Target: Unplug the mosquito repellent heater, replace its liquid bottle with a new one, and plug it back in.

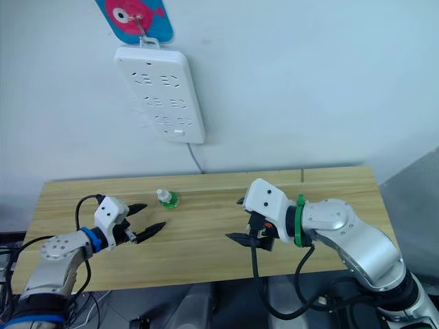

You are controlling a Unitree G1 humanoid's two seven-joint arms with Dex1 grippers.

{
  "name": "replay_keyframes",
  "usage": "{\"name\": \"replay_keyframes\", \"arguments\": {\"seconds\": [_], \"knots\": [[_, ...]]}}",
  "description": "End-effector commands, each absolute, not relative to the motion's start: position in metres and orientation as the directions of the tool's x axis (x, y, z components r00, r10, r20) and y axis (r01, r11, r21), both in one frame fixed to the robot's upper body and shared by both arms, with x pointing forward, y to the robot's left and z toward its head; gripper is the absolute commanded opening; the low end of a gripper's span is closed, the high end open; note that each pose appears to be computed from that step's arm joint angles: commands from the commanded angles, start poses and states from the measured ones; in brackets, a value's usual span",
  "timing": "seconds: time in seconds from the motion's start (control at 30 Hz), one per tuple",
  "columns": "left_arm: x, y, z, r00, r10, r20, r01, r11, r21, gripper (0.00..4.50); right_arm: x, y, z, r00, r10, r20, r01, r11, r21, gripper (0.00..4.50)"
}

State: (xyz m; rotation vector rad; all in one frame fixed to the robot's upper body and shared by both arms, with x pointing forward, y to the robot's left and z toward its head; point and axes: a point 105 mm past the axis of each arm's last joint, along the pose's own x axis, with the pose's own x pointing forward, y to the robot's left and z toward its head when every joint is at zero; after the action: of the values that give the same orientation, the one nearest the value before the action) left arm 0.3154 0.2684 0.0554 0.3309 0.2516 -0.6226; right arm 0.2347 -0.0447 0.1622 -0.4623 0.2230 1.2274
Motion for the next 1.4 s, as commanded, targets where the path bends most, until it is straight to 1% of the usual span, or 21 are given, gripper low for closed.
{"name": "replay_keyframes", "arguments": {"seconds": [0.03, 0.2, 0.4, 0.53, 0.77, 0.8, 0.83, 0.97, 1.03, 1.13, 1.23, 1.3, 1.4], "knots": [[0.322, 0.265, 0.049, 0.795, -0.514, -0.321, 0.596, 0.761, 0.256, 4.5, 0.223, -0.04, 0.171, 0.317, 0.867, -0.385, -0.94, 0.234, -0.247, 3.86], [0.336, 0.262, 0.045, 0.805, -0.501, -0.32, 0.586, 0.756, 0.292, 4.5, 0.217, -0.036, 0.171, 0.302, 0.873, -0.383, -0.947, 0.23, -0.222, 3.86], [0.348, 0.27, 0.045, 0.836, -0.454, -0.307, 0.537, 0.789, 0.298, 4.5, 0.211, -0.037, 0.17, 0.287, 0.873, -0.395, -0.953, 0.219, -0.207, 3.86], [0.345, 0.267, 0.041, 0.824, -0.471, -0.315, 0.557, 0.775, 0.298, 4.5, 0.21, -0.037, 0.169, 0.284, 0.873, -0.396, -0.955, 0.219, -0.201, 3.86], [0.333, 0.269, 0.032, 0.788, -0.509, -0.346, 0.6, 0.762, 0.244, 4.5, 0.211, -0.037, 0.17, 0.287, 0.872, -0.396, -0.953, 0.22, -0.207, 3.86], [0.332, 0.267, 0.031, 0.78, -0.519, -0.35, 0.61, 0.756, 0.238, 4.12, 0.211, -0.037, 0.171, 0.288, 0.872, -0.396, -0.953, 0.22, -0.209, 3.89], [0.331, 0.265, 0.03, 0.775, -0.526, -0.351, 0.616, 0.752, 0.235, 3.91, 0.211, -0.037, 0.171, 0.288, 0.872, -0.395, -0.953, 0.22, -0.21, 3.89], [0.331, 0.262, 0.03, 0.772, -0.535, -0.344, 0.623, 0.744, 0.241, 2.72, 0.211, -0.039, 0.172, 0.289, 0.87, -0.399, -0.952, 0.22, -0.211, 3.89], [0.332, 0.262, 0.03, 0.775, -0.531, -0.343, 0.62, 0.744, 0.248, 2.23, 0.21, -0.039, 0.172, 0.29, 0.869, -0.401, -0.952, 0.22, -0.21, 3.89], [0.331, 0.265, 0.03, 0.778, -0.525, -0.345, 0.617, 0.742, 0.261, 2.22, 0.21, -0.04, 0.172, 0.29, 0.867, -0.405, -0.953, 0.222, -0.208, 3.89], [0.326, 0.266, 0.033, 0.768, -0.542, -0.342, 0.631, 0.73, 0.261, 2.22, 0.209, -0.041, 0.172, 0.289, 0.866, -0.407, -0.953, 0.221, -0.206, 3.89], [0.323, 0.261, 0.038, 0.746, -0.578, -0.331, 0.661, 0.702, 0.264, 2.22, 0.209, -0.041, 0.171, 0.287, 0.868, -0.406, -0.954, 0.221, -0.203, 3.89], [0.312, 0.244, 0.049, 0.678, -0.665, -0.314, 0.735, 0.623, 0.268, 2.22, 0.207, -0.04, 0.172, 0.279, 0.874, -0.399, -0.956, 0.215, -0.198, 3.89]]}}
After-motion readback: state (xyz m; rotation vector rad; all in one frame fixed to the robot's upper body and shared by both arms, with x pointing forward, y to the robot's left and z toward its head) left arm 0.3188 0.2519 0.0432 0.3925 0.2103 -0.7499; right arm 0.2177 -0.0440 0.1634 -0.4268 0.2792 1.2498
